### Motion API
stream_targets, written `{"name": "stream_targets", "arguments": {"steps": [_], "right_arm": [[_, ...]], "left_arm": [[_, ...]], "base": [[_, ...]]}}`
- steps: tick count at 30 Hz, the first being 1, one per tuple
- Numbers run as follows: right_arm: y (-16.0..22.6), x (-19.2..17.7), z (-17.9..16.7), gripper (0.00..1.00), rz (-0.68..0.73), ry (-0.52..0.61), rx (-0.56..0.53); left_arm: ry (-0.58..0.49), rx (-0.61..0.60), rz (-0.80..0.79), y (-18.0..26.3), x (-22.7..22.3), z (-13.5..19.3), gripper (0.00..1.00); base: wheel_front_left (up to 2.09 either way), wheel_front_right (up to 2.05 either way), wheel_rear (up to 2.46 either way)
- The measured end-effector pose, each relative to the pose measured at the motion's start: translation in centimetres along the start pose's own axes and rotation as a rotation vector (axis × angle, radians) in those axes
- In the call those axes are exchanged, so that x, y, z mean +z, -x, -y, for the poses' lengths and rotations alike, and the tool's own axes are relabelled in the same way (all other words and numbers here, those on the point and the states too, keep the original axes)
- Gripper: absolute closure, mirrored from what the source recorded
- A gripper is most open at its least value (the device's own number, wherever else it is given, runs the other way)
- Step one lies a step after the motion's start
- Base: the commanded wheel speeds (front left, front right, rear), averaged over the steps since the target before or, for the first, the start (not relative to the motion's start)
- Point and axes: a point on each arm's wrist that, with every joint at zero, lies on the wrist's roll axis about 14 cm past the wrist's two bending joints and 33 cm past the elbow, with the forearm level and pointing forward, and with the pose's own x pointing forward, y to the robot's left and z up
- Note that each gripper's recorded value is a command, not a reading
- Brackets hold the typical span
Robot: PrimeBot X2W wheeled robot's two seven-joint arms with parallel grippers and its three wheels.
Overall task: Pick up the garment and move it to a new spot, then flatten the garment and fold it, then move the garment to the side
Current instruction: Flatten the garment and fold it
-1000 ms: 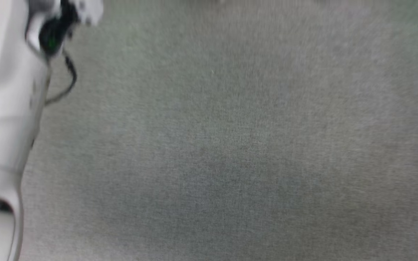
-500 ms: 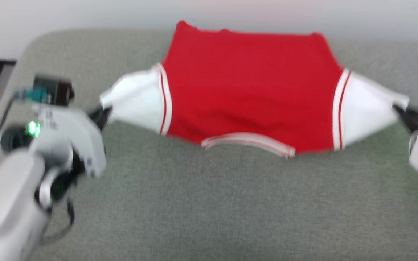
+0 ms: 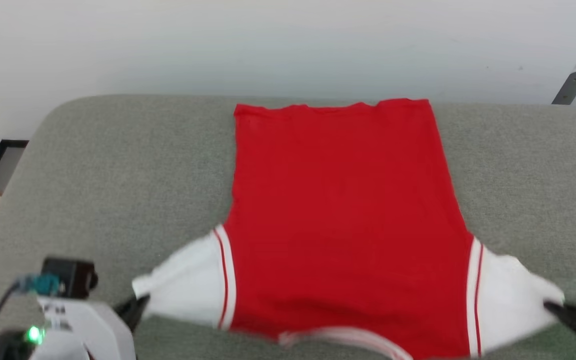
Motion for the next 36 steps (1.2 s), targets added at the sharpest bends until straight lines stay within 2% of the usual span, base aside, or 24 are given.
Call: {"name": "stream_targets", "arguments": {"steps": [7,19,29,30,31,32,36], "right_arm": [[1.3,-4.5,-0.4,1.0,-0.117,-0.042,0.003],[0.2,-7.5,-1.1,1.0,-0.182,-0.042,-0.035],[-1.5,-8.5,-0.8,1.0,-0.227,-0.023,-0.054],[-1.7,-8.5,-0.6,0.79,-0.228,-0.018,-0.058],[-1.9,-8.6,-0.5,0.51,-0.233,-0.007,-0.061],[-2.1,-8.6,-0.4,0.0,-0.23,0.0,-0.064],[-2.7,-7.5,-0.1,0.0,-0.215,0.022,-0.066]], "left_arm": [[0.08,0.02,-0.105,1.2,-4.4,0.4,1.0],[0.137,0.04,-0.148,0.1,-8.0,0.4,1.0],[0.168,0.031,-0.142,-1.1,-8.5,0.7,1.0],[0.169,0.028,-0.142,-1.2,-8.5,0.8,1.0],[0.173,0.026,-0.141,-1.3,-8.5,0.9,1.0],[0.176,0.025,-0.143,-1.4,-8.6,1.0,1.0],[0.18,0.018,-0.141,-1.7,-8.6,1.2,1.0]], "base": [[0.0,0.0,0.0],[0.0,0.0,0.0],[0.0,0.0,0.0],[0.0,0.0,0.0],[0.0,0.0,0.0],[0.0,0.0,0.0],[0.0,0.0,0.0]]}}
